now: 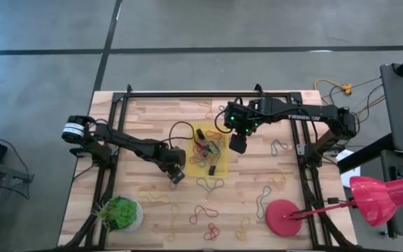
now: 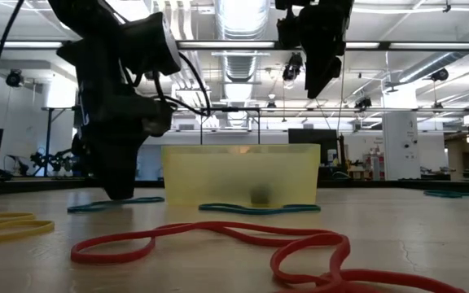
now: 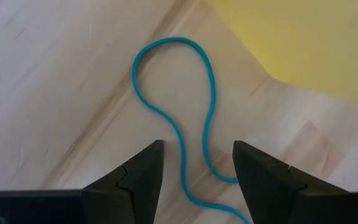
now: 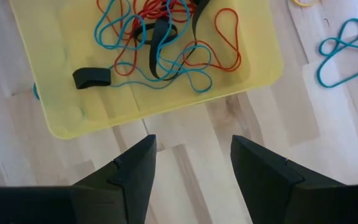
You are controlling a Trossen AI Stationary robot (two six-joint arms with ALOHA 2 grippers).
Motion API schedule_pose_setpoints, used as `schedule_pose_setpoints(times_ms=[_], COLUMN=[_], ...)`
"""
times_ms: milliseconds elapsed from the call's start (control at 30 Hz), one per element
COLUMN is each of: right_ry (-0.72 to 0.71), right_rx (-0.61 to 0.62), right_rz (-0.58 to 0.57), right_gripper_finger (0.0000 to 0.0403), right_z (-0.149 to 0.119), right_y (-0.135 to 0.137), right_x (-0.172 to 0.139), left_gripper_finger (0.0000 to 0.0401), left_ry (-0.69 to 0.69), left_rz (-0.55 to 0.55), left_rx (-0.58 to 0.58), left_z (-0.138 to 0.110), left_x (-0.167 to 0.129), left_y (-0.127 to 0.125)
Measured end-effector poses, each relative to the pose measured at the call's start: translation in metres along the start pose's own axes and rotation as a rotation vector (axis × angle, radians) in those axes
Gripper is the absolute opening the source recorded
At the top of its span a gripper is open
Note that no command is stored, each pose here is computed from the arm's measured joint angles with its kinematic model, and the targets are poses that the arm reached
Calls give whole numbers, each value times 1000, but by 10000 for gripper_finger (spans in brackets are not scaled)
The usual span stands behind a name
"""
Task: Pick and place rubber bands into bin
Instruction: Put the blue rubber band into the yellow bin
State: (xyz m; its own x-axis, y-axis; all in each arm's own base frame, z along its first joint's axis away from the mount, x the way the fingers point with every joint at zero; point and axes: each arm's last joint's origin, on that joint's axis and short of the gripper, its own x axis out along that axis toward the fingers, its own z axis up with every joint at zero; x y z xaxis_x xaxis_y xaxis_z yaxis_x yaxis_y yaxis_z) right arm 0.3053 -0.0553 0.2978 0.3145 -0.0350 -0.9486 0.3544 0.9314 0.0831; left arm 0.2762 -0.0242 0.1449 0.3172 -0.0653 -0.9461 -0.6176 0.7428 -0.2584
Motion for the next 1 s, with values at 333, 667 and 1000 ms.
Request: schedule_pose_setpoints(times_ms=[333, 667, 1000], right_ry=[0, -1, -1], right_rx=[10, 30, 34], right_rz=[0, 0, 0], right_gripper_finger=[194, 194, 194], right_z=[0, 0, 0], right_y=[0, 0, 0], right_x=[0, 0, 0], left_gripper_finger=[145, 50, 2], left_ry=[-13, 13, -33], left_rz=[76, 149, 100], left_rx=[-63, -35, 6], left_z=[-3, -11, -4], left_x=[15, 34, 18], left_y=[1, -4, -14])
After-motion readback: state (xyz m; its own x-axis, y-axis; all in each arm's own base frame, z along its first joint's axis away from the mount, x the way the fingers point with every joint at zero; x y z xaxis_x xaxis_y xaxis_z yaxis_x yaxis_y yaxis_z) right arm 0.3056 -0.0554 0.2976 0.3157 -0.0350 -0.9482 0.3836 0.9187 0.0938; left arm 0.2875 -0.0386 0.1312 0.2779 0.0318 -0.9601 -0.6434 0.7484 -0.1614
